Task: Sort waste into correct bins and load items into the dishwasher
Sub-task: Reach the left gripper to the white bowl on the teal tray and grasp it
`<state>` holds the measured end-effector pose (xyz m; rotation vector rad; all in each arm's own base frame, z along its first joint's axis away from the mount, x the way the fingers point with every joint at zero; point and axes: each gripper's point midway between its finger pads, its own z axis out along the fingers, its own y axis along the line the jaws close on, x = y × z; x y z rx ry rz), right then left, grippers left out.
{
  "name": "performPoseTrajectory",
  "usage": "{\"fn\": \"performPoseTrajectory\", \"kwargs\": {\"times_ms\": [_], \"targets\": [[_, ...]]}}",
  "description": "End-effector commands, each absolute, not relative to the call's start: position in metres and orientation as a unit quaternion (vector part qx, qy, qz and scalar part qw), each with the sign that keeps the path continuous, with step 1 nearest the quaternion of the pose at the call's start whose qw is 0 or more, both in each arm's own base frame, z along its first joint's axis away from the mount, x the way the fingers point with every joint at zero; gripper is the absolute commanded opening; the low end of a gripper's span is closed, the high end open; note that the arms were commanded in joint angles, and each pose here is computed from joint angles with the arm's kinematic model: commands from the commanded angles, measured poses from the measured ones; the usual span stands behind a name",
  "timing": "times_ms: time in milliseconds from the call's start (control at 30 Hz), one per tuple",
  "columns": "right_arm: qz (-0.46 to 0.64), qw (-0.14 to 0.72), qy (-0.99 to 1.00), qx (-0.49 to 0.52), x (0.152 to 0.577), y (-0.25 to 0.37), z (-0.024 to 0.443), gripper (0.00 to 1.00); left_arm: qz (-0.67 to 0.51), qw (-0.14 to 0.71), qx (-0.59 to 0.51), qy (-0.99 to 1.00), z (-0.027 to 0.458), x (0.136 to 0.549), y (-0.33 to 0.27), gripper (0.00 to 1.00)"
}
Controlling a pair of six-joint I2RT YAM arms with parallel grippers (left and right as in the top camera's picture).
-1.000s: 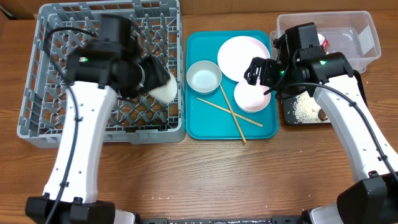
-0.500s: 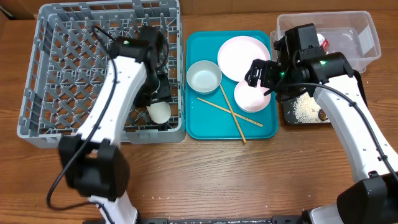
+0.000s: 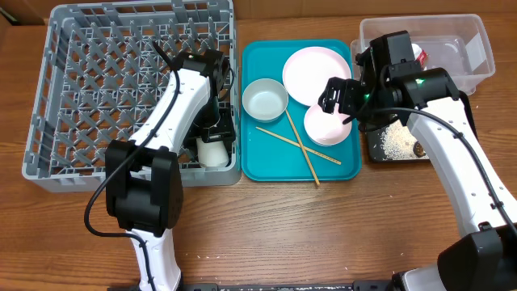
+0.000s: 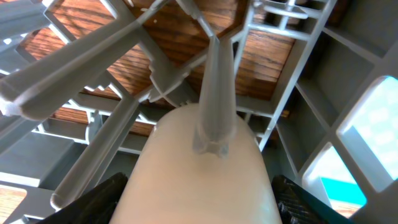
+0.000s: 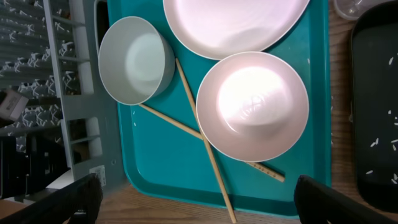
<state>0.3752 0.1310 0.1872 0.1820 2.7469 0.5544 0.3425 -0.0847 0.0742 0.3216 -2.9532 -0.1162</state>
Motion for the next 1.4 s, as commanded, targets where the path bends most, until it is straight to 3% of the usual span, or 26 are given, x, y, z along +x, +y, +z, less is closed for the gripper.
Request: {"fn": "performPoseTrajectory", "kwargs": {"times_ms": [0, 233, 400, 500, 700, 933, 1200, 1367], "targets": [[0.195, 0.179, 0.962, 0.059, 0.377, 0.132, 0.196, 1.00, -0.046, 0.077, 0.096, -0.991, 0.080, 0.344, -0.084, 0.72], [0.195, 0.181, 0.962, 0.059, 0.378, 0.132, 0.196, 1.00, -0.018, -0.004, 0.074, -0.997, 0.150, 0.368, -0.090, 0.77], [0.195, 0.181, 0.962, 0.059, 0.378, 0.132, 0.196, 1.00, 0.011, -0.091, 0.044, -0.995, 0.210, 0.384, -0.095, 0.92], [0.195, 0.181, 0.962, 0.059, 0.378, 0.132, 0.196, 1.00, 0.019, -0.114, 0.041, -0.992, 0.225, 0.385, -0.096, 0.95], [0.195, 0.182, 0.962, 0.060, 0.378, 0.132, 0.196, 1.00, 0.061, -0.126, 0.014, -0.990, 0.227, 0.392, -0.118, 0.89], [0.193, 0.195, 0.950, 0.153, 0.389, 0.101, 0.205, 1.00, 0.102, -0.189, -0.068, -0.974, 0.232, 0.413, -0.181, 0.92], [0.188, 0.274, 0.911, 0.247, 0.382, 0.022, 0.261, 1.00, 0.118, -0.178, -0.101, -0.972, 0.182, 0.427, -0.252, 0.91], [0.169, 0.280, 0.902, 0.283, 0.362, -0.014, 0.271, 1.00, 0.119, -0.163, -0.137, -0.970, 0.138, 0.428, -0.294, 0.87]]}}
